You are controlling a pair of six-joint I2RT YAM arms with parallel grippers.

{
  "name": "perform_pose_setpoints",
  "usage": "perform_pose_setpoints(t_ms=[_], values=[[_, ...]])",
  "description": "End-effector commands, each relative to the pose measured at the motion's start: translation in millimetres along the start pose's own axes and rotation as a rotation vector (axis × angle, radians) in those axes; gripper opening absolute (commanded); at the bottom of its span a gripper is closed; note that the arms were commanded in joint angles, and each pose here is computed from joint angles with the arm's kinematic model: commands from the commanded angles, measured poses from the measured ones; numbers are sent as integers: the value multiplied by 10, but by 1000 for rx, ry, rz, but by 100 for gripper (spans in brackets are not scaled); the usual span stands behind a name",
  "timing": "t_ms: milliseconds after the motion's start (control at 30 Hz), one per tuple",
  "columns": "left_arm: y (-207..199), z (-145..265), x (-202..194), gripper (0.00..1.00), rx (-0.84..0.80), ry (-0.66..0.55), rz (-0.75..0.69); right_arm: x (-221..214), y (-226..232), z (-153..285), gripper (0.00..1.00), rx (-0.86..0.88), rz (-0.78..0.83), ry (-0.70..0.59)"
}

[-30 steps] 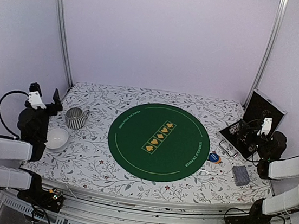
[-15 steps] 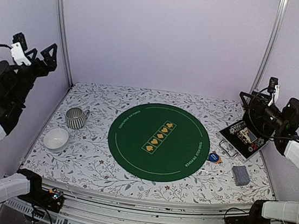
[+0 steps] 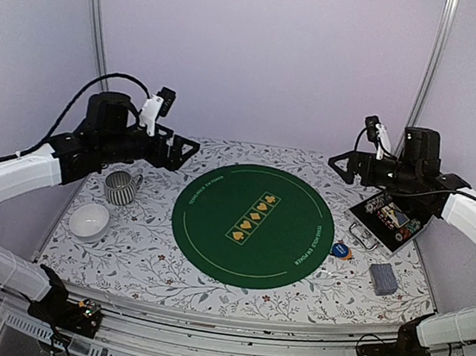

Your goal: Distribute texas hold em gaming equipment

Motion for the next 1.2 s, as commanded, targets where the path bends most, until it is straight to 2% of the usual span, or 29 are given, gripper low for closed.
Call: perform_pose_setpoints(t_ms=[0,167,367,500,700,900,1067,1167], values=[[-302,-322,-233,98,-129,123,-66,-497,-33,-124,100,-256,-18,292],[-436,-560,-413,98,-207,196,-29,-962,47,-183,99,-332,-42,501],[-311,-602,-728,98,-141,202,-56,-1348,27,-149,99,-364,-90,650],[-317,-577,-716,98,-143,233,-75,-1541,6,-116,99,-387,-114,750],[-307,-473,-728,98,-132,235,-67,-1662,-15,-125,100,-415,-143,840],[-377,-312,-693,98,-190,200,-9,-1802,34,-192,97,-398,-193,925],[-368,-327,-842,98,-196,238,32,-1923,154,-246,98,-390,-171,1027],[-447,-365,-729,98,-237,249,68,-1983,211,-247,100,-381,-156,1084]])
Point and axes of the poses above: each gripper's point midway between its finger pads, its own z axis back along the fingers, its own y axis along the line the jaws close on, x = y × z, the point moved 7 cm from there along z, back along the fingers, and after that the axes turned 5 degrees about z, right-handed, at the moved point
